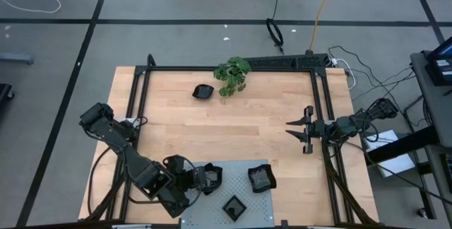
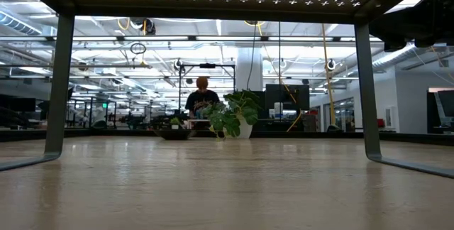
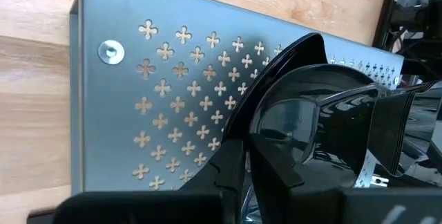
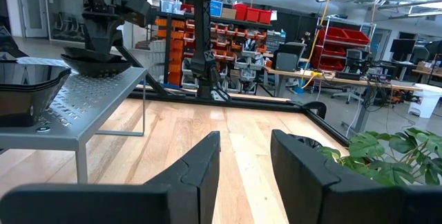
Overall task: Pick & Place Mini shaped plates
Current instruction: Stack the leaf-shaped plate onto the stacked leaf-shaped plate on the shelf
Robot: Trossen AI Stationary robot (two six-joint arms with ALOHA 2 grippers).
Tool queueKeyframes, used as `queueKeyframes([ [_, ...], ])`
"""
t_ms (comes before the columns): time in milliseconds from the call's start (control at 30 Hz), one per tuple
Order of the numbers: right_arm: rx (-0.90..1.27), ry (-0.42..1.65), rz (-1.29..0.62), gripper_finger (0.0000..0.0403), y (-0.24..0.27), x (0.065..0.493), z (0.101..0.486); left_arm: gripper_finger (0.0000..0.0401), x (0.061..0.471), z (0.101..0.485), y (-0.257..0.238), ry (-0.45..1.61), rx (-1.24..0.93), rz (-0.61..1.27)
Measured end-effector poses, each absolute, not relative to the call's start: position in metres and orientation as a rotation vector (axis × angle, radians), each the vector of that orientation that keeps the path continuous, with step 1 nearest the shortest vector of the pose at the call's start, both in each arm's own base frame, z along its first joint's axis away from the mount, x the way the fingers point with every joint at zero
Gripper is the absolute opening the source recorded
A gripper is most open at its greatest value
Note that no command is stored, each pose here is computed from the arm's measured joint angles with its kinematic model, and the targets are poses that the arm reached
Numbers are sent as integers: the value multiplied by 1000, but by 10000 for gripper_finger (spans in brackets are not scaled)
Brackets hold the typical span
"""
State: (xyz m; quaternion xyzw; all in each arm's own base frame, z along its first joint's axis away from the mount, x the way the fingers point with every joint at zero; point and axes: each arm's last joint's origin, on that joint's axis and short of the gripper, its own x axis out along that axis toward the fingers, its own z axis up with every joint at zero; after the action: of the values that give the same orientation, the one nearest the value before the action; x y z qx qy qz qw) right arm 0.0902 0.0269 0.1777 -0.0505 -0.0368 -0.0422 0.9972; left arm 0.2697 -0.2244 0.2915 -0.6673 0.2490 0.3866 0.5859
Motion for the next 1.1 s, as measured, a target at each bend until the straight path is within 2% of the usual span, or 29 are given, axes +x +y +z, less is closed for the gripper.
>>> queueKeyframes([
  [333, -101, -74, -84, 118, 27, 90, 178, 40, 267, 291, -227, 604, -1581, 916],
  [467, -101, -74, -84, 118, 27, 90, 178, 81, 266, 291, -227, 602, -1575, 920],
  [800, -101, -74, -84, 118, 27, 90, 178, 227, 269, 291, -224, 579, -1554, 908],
  [967, -101, -74, -84, 118, 27, 90, 178, 264, 272, 291, -221, 581, -1556, 907],
  [1100, -101, -74, -84, 118, 27, 90, 178, 273, 274, 292, -219, 606, -1562, 906],
])
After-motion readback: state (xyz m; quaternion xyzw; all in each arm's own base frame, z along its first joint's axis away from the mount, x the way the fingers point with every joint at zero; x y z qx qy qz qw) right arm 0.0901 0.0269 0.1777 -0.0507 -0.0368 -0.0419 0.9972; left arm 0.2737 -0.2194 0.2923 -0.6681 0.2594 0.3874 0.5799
